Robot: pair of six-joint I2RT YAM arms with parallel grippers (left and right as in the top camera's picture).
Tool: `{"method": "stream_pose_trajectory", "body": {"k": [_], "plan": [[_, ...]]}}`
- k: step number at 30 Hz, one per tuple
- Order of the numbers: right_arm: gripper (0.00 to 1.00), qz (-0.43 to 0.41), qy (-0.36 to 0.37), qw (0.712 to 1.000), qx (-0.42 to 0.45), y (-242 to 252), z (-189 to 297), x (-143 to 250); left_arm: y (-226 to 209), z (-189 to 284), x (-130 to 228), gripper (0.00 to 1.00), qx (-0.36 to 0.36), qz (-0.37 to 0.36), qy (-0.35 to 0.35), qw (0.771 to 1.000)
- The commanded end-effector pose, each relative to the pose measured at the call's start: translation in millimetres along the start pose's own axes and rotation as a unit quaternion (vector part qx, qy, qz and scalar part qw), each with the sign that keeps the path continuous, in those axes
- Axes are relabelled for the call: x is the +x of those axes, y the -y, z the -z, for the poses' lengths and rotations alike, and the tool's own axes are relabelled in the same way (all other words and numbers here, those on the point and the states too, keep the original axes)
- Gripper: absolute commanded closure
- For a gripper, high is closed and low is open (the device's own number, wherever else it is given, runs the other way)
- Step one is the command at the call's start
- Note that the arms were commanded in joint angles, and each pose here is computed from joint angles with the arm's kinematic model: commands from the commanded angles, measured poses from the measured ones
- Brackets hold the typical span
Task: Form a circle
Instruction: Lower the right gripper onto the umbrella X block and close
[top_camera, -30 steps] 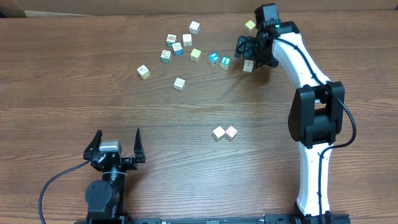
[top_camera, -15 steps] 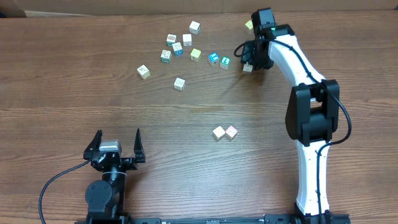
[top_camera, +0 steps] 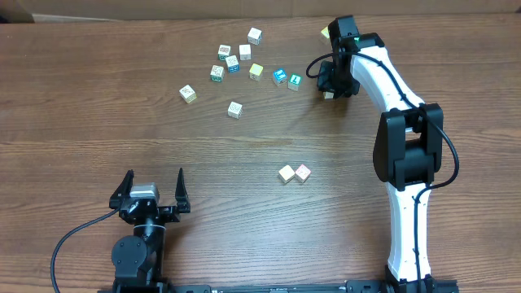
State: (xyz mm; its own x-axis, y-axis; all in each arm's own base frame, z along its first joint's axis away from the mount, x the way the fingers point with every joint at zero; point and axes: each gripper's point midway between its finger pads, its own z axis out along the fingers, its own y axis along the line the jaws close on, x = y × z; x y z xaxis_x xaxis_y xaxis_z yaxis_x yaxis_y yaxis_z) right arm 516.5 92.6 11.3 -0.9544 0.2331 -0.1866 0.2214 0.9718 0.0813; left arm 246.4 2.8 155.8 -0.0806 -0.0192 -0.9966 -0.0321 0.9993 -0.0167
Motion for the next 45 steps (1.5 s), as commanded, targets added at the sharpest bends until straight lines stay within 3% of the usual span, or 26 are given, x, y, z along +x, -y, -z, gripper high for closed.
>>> {"method": "stream_pose_trajectory", "body": {"k": [1, 7, 15, 17, 20, 22, 28, 34, 40, 45], "plan": [[0.62, 0.014, 0.038, 0.999, -0.008, -4, 39, -18, 3, 0, -1, 0.00, 0.006, -0.009, 0.005, 1.000], [0.63, 0.015, -0.001, 1.000, -0.009, 1, 79, 8, 3, 0, -1, 0.00, 0.006, -0.009, 0.005, 1.000], [0.62, 0.011, -0.105, 0.994, -0.028, 0, 86, 58, 3, 0, -1, 0.00, 0.006, -0.009, 0.005, 1.000], [0.53, 0.025, -0.097, 0.994, -0.032, -1, 86, 54, 3, 0, -1, 0.00, 0.006, -0.009, 0.005, 1.000], [0.30, 0.041, -0.053, 0.998, -0.010, 5, 83, 35, 3, 0, -1, 0.00, 0.006, -0.009, 0.005, 1.000], [0.22, 0.045, -0.021, 0.999, 0.013, 11, 81, 20, 3, 0, -1, 0.01, 0.006, -0.009, 0.005, 1.000], [0.28, 0.074, 0.018, 0.997, -0.010, 0, 81, 1, 3, 0, -1, 0.00, 0.006, -0.009, 0.005, 1.000], [0.46, 0.135, 0.028, 0.990, 0.010, 7, 70, -3, 3, 0, -1, 0.00, 0.006, -0.009, 0.005, 1.000], [0.46, 0.221, 0.025, 0.975, 0.012, 10, 43, 4, 3, 0, -1, 0.00, 0.006, -0.009, 0.005, 1.000], [0.44, 0.228, 0.043, 0.973, 0.012, 12, 27, -1, 3, 0, -1, 0.00, 0.006, -0.009, 0.005, 1.000]]}}
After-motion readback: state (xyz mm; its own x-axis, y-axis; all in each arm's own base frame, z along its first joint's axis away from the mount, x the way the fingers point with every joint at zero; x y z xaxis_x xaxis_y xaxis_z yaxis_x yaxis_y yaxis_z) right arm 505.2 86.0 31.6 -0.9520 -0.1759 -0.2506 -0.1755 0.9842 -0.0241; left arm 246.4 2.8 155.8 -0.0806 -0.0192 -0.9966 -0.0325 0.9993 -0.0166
